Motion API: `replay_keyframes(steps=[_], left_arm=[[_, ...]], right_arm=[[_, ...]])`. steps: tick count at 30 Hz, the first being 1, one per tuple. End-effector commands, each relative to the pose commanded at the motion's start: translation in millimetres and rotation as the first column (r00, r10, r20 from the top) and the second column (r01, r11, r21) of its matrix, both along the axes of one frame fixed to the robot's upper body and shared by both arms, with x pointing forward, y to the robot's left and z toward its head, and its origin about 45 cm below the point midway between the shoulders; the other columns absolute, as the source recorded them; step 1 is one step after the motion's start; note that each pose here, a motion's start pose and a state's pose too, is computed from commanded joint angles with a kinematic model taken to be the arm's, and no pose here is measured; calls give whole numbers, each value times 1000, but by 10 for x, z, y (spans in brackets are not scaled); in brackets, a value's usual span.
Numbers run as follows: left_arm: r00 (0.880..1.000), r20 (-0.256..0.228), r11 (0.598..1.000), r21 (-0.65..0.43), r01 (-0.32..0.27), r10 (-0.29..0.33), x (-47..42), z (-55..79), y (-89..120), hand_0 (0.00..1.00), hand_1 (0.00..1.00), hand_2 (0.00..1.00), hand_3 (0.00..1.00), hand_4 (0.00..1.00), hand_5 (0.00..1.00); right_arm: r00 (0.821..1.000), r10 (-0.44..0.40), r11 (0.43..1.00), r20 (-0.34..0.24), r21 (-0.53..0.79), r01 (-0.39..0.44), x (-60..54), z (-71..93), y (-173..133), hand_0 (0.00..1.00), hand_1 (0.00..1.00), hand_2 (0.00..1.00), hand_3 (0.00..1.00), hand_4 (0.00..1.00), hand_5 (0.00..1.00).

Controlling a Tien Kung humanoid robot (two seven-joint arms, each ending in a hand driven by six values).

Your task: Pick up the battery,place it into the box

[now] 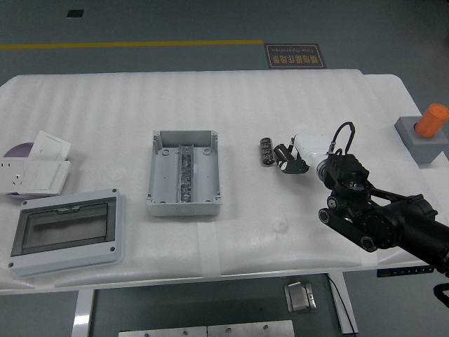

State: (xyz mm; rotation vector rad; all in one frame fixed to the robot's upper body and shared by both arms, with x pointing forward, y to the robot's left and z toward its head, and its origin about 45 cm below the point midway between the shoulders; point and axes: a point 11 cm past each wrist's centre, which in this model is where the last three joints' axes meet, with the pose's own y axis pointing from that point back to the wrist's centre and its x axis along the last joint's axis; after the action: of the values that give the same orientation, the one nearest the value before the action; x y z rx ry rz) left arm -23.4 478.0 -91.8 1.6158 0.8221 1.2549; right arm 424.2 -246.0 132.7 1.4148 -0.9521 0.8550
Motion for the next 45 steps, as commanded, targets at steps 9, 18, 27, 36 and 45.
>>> replay_keyframes(steps=[9,18,27,36,45], left_arm=[[1000,-1,1000,-1,-2,2,-7,-1,-3,629,652,511,598,605,454],[1000,-2,1000,-2,-2,2,-12,-4,-10,629,651,511,599,604,458],[1000,-1,1000,-3,-5,5,-17,-6,-13,628,651,511,598,609,463],[1000,0,1000,-2,-5,5,-12,-4,-9,628,651,511,599,611,465],[1000,1,1000,-3,-5,5,-2,-8,-17,628,651,512,600,611,468]], right_arm=[[1000,-4,1000,2,14,4,-6,-8,4,585,576,402,638,395,63],[1000,2,1000,21,31,-3,-3,18,36,584,578,393,643,366,42],[999,10,999,38,43,-12,-23,49,28,584,577,390,644,368,54],[998,9,998,60,68,-13,-30,116,8,587,573,387,638,378,65],[999,19,997,38,70,-22,-33,132,15,587,569,383,642,375,90]])
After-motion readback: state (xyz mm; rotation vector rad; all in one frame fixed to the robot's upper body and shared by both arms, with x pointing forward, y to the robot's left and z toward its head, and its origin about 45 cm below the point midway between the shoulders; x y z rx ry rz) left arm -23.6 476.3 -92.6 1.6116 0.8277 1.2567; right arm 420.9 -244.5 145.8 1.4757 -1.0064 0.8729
